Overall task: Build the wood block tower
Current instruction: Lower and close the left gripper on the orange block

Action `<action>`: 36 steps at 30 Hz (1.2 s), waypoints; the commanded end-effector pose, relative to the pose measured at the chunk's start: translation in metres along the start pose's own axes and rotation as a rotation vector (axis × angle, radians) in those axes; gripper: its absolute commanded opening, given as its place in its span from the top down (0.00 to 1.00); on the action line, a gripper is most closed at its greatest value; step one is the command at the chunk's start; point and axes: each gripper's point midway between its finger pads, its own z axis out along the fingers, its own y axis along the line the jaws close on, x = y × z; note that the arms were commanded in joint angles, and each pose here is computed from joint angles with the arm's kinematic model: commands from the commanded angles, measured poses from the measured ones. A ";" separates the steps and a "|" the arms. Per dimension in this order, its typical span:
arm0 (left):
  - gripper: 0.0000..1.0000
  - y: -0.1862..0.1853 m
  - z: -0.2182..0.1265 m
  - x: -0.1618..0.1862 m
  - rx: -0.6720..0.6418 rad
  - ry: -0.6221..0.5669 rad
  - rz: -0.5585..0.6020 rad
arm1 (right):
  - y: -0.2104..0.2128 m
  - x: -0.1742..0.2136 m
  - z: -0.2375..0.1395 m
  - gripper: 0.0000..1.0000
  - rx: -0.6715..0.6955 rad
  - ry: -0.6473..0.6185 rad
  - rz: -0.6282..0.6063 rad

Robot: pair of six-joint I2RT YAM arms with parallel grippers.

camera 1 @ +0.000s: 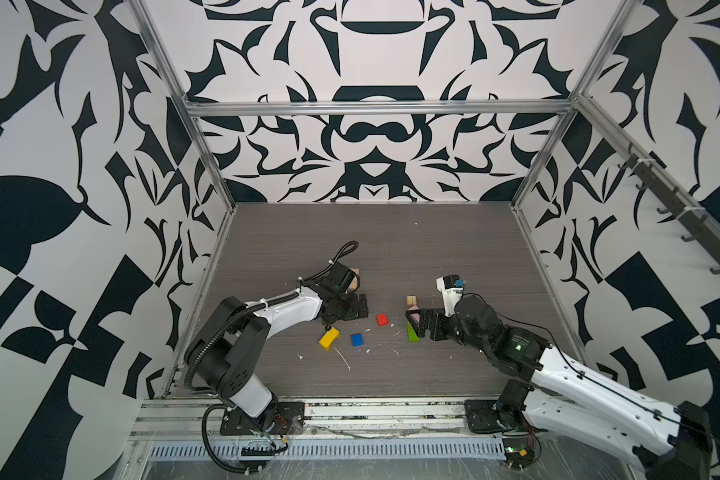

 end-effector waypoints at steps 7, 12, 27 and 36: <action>0.03 -0.013 0.011 0.032 0.050 0.105 -0.044 | 0.005 -0.007 -0.001 0.01 -0.017 -0.031 0.001; 0.03 -0.028 0.010 0.035 0.075 0.105 -0.031 | 0.004 -0.007 -0.001 0.01 -0.013 -0.037 0.004; 0.02 -0.015 -0.037 0.007 -0.117 0.023 0.248 | 0.003 -0.008 -0.003 0.01 -0.011 -0.043 0.001; 0.08 -0.009 -0.028 -0.015 -0.207 -0.004 0.496 | 0.002 -0.007 -0.005 0.01 -0.008 -0.043 0.002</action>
